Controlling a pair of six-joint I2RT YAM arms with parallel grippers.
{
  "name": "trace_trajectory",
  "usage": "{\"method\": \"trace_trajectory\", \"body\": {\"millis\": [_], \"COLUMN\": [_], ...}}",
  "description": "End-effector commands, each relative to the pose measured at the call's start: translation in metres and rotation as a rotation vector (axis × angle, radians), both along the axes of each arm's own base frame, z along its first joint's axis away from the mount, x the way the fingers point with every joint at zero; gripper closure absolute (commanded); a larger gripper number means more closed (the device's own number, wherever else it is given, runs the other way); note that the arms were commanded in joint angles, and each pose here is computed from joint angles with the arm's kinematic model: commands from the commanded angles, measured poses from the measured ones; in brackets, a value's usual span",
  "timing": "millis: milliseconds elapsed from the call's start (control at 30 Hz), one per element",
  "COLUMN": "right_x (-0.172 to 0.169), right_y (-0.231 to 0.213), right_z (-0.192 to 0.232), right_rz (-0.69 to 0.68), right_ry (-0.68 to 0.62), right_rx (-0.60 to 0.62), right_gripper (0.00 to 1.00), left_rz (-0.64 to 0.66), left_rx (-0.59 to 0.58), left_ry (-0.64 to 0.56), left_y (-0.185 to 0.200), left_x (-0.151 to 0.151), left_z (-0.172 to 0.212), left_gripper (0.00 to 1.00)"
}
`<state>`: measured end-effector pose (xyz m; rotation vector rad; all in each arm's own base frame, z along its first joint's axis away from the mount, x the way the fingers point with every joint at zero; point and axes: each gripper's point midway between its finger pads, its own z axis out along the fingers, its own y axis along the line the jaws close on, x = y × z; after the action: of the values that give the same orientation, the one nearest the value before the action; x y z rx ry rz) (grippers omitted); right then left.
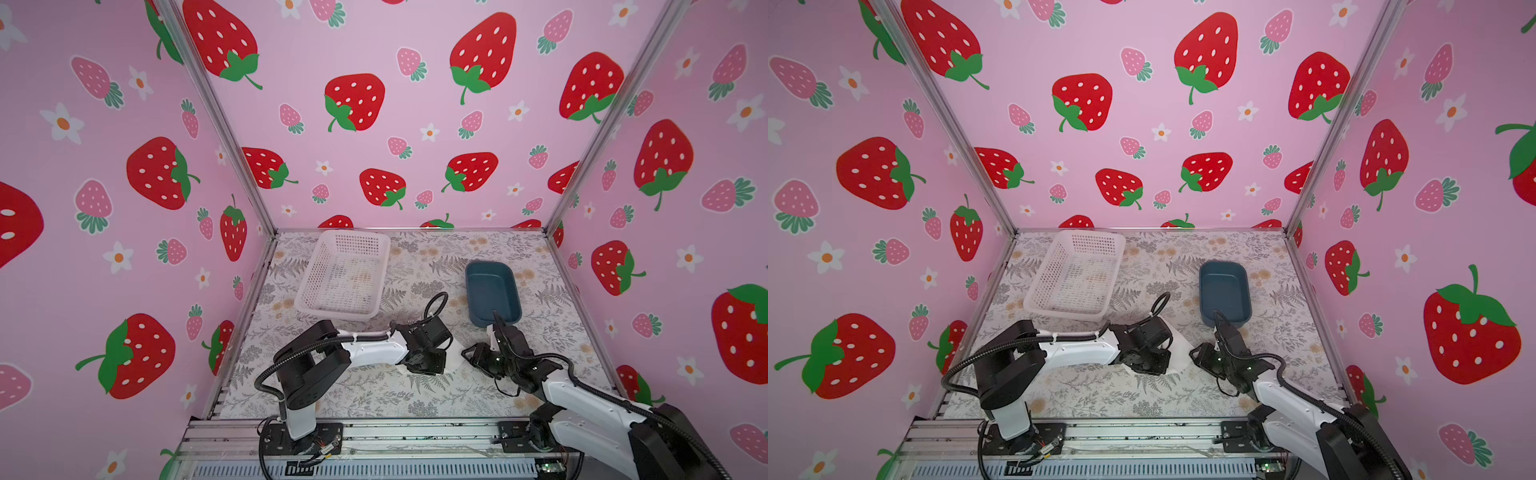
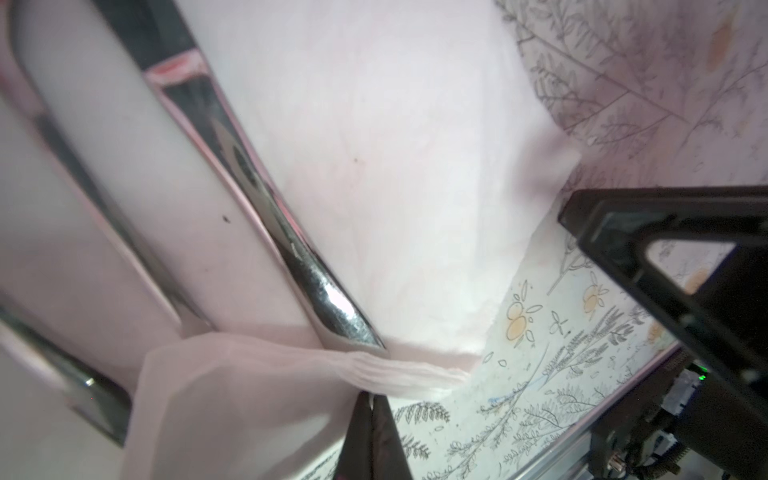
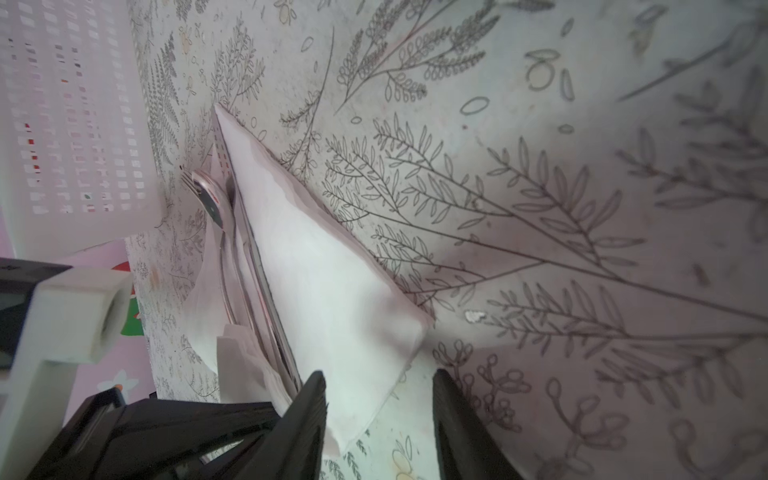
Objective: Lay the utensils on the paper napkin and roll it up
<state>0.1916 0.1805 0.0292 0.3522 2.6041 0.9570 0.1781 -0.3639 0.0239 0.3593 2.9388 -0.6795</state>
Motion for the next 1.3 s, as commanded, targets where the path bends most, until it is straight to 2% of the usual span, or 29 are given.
{"method": "trace_trajectory", "body": {"millis": [0, 233, 433, 800, 967, 1100, 1267], "right_x": [-0.003, -0.007, -0.012, -0.023, -0.027, -0.041, -0.048], "right_y": [-0.001, 0.006, 0.016, 0.033, 0.037, 0.030, 0.024], "right_z": [-0.012, -0.024, -0.014, -0.007, -0.011, -0.025, -0.031], "right_rz": [-0.006, 0.008, 0.039, 0.038, 0.007, -0.071, -0.116], "right_ry": [0.038, 0.077, 0.043, 0.078, 0.121, 0.223, 0.237], "right_rx": [0.001, 0.039, 0.101, 0.207, 0.201, 0.183, 0.192], "right_gripper": [0.54, 0.54, 0.54, 0.50, 0.50, 0.49, 0.49], "left_rz": [-0.008, -0.008, -0.004, -0.002, 0.001, 0.002, 0.000], "left_rx": [-0.007, -0.005, -0.001, -0.004, -0.005, -0.005, -0.007], "left_ry": [-0.018, -0.022, -0.027, -0.025, -0.026, -0.027, -0.025], "left_y": [-0.007, -0.006, -0.005, -0.006, -0.006, -0.006, -0.007], "left_x": [0.005, 0.005, 0.006, 0.006, 0.006, 0.007, 0.007], "left_z": [0.007, 0.008, 0.009, 0.009, 0.010, 0.010, 0.010], "left_gripper": [0.97, 0.97, 0.98, 0.98, 0.98, 0.98, 0.98]}}
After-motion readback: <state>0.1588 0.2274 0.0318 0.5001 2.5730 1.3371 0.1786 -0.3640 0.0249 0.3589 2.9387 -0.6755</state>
